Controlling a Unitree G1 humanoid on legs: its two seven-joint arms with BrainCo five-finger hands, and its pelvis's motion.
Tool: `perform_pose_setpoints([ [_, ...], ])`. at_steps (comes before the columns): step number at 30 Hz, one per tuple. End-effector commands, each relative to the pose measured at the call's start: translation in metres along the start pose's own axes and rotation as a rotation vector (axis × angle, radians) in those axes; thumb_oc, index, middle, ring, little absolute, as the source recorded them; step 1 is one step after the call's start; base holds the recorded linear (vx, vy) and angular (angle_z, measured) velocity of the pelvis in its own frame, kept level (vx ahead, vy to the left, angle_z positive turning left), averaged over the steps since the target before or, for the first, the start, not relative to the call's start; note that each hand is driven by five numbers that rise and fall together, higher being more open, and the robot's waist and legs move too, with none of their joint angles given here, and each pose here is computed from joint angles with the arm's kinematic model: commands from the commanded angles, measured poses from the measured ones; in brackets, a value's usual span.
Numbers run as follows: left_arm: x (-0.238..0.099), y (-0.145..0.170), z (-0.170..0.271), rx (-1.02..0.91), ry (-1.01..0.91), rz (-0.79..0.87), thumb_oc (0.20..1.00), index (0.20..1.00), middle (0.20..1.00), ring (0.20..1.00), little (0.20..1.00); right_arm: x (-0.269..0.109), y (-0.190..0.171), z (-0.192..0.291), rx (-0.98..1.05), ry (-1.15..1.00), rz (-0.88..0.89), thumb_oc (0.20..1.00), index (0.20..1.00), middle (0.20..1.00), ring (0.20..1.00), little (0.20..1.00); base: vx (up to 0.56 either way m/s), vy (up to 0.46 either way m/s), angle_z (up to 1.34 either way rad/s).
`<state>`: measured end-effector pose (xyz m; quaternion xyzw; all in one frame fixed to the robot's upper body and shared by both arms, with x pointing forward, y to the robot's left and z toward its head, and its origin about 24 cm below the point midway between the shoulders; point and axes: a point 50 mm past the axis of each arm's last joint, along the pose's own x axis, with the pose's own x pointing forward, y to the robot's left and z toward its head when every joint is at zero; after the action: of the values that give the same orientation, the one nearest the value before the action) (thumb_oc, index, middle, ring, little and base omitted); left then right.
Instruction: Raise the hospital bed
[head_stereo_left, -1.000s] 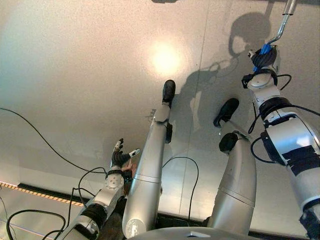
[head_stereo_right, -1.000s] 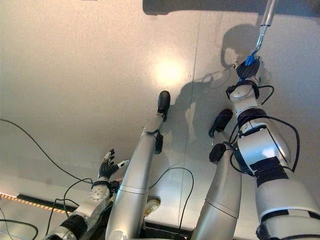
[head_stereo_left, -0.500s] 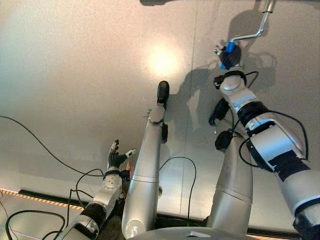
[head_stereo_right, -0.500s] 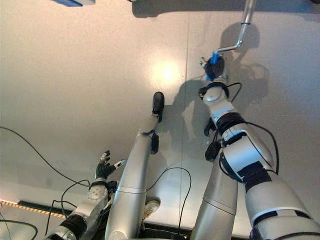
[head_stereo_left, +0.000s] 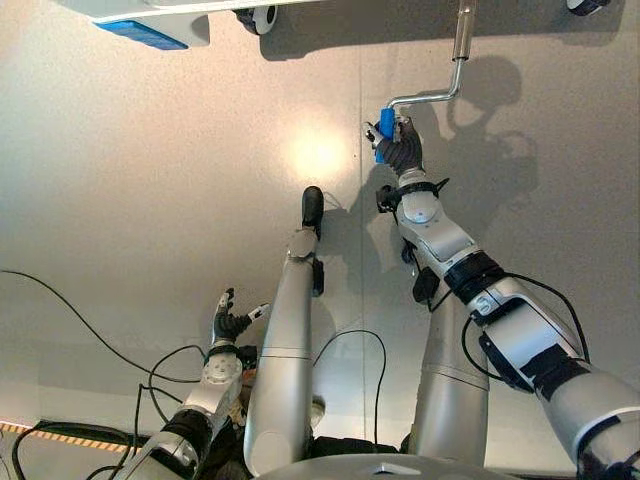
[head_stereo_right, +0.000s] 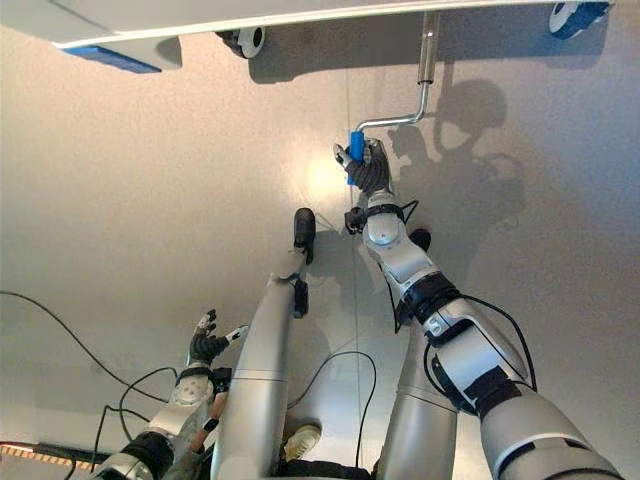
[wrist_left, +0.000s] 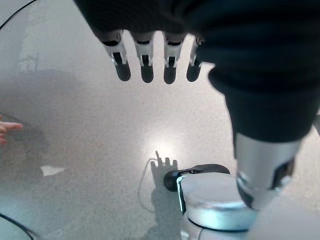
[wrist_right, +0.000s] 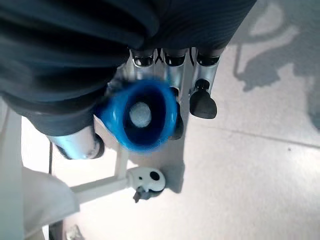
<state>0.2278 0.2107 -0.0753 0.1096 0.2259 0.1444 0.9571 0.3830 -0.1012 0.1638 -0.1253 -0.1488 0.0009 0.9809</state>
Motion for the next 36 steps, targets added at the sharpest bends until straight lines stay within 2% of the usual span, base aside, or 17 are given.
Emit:
perform_pose_setpoints([
  [1, -0.018, 0.014, -0.037, 0.057, 0.110, 0.010, 1.000, 1.000, 1.000, 1.000, 1.000, -0.011, 0.031, 0.105, 0.239, -0.485, 0.163, 0.200, 0.200, 0.200, 0.200, 0.200, -0.03, -0.012, -0.02],
  [4, -0.020, 0.016, -0.042, 0.062, 0.127, 0.007, 1.000, 1.000, 1.000, 1.000, 1.000, -0.012, 0.020, 0.103, 0.250, -0.488, 0.142, 0.200, 0.200, 0.200, 0.200, 0.200, -0.02, -0.007, -0.06],
  [10, -0.019, 0.022, -0.047, 0.057, 0.159, 0.019, 1.000, 1.000, 1.000, 1.000, 1.000, -0.013, -0.027, 0.107, 0.270, -0.545, 0.009, 0.200, 0.200, 0.200, 0.200, 0.200, -0.04, -0.021, -0.06],
  [17, -0.023, 0.028, -0.058, 0.055, 0.212, 0.025, 1.000, 1.000, 1.000, 1.000, 1.000, -0.012, -0.076, 0.091, 0.303, -0.504, -0.174, 0.200, 0.200, 0.200, 0.200, 0.200, -0.02, -0.020, -0.02],
  [25, -0.023, 0.033, -0.058, 0.022, 0.209, 0.044, 1.000, 1.000, 1.000, 1.000, 1.000, -0.016, -0.102, 0.081, 0.336, -0.489, -0.274, 0.200, 0.200, 0.200, 0.200, 0.200, 0.00, -0.024, -0.05],
  [36, -0.024, 0.025, -0.058, 0.019, 0.211, 0.023, 1.000, 1.000, 1.000, 1.000, 1.000, -0.026, -0.149, 0.061, 0.244, -0.436, -0.448, 0.200, 0.200, 0.200, 0.200, 0.200, -0.01, -0.004, -0.03],
])
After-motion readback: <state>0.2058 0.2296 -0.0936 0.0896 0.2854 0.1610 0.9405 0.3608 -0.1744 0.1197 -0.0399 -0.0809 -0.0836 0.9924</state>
